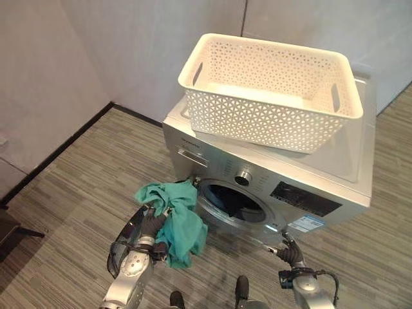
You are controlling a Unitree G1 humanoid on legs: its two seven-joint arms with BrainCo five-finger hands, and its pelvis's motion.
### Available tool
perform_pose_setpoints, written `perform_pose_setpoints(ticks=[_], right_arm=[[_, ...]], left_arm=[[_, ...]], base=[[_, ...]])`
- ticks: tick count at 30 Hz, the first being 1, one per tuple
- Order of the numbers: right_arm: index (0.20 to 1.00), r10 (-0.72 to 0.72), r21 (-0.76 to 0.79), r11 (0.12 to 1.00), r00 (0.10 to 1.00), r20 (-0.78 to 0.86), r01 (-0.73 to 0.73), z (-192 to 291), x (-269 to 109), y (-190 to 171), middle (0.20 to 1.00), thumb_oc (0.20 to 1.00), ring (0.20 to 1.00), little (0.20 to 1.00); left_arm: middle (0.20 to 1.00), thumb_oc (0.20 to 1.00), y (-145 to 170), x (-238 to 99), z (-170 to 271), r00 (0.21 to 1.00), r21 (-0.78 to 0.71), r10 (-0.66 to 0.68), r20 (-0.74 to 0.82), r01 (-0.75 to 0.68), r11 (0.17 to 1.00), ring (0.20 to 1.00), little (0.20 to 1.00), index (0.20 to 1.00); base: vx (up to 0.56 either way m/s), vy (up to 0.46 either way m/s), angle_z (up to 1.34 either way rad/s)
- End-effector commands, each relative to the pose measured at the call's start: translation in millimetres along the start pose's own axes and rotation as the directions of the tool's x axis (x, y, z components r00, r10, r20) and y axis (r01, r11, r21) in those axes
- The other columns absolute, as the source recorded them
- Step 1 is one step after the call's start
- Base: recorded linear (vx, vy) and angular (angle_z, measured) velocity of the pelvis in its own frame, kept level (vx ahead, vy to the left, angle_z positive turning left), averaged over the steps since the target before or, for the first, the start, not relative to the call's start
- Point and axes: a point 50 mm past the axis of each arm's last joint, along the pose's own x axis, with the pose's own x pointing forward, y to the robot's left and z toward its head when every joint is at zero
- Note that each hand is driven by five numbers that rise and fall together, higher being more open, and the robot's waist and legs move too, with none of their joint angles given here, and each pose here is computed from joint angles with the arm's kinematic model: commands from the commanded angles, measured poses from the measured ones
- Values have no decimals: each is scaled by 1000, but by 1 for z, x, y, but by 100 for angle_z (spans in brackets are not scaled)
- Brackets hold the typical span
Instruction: Grab the laundry basket,head to the washer,open it,put in the laundry and shut it.
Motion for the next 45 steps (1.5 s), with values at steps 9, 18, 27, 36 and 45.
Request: perform_pose_setpoints(ticks=[9,18,27,36,45], right_arm=[[1000,-14,73,997,999,-44,17,-15,-2,-4,1000,1000,1000,1000],[1000,-36,90,995,998,49,32,17,15,-3,1000,1000,1000,1000],[1000,-88,169,985,962,257,45,87,31,2,1000,1000,1000,1000],[1000,-199,315,947,887,418,64,156,38,7,1000,1000,1000,1000],[1000,-240,458,887,794,559,-54,220,25,28,1000,1000,1000,1000]], left_arm=[[200,200,-31,22,23,980,33,-172,97,170,985,200,200,200],[200,200,-51,34,20,970,38,-229,77,226,973,200,200,200],[200,200,-76,73,43,981,-53,-144,133,152,987,200,200,200],[200,200,-84,106,123,930,-114,-15,366,61,992,200,200,200],[200,200,-109,114,188,864,-274,70,499,81,958,200,200,200]], base=[[-116,-119,18],[-174,-81,14],[-130,-23,-6],[-83,-41,-4],[-13,-22,1]])
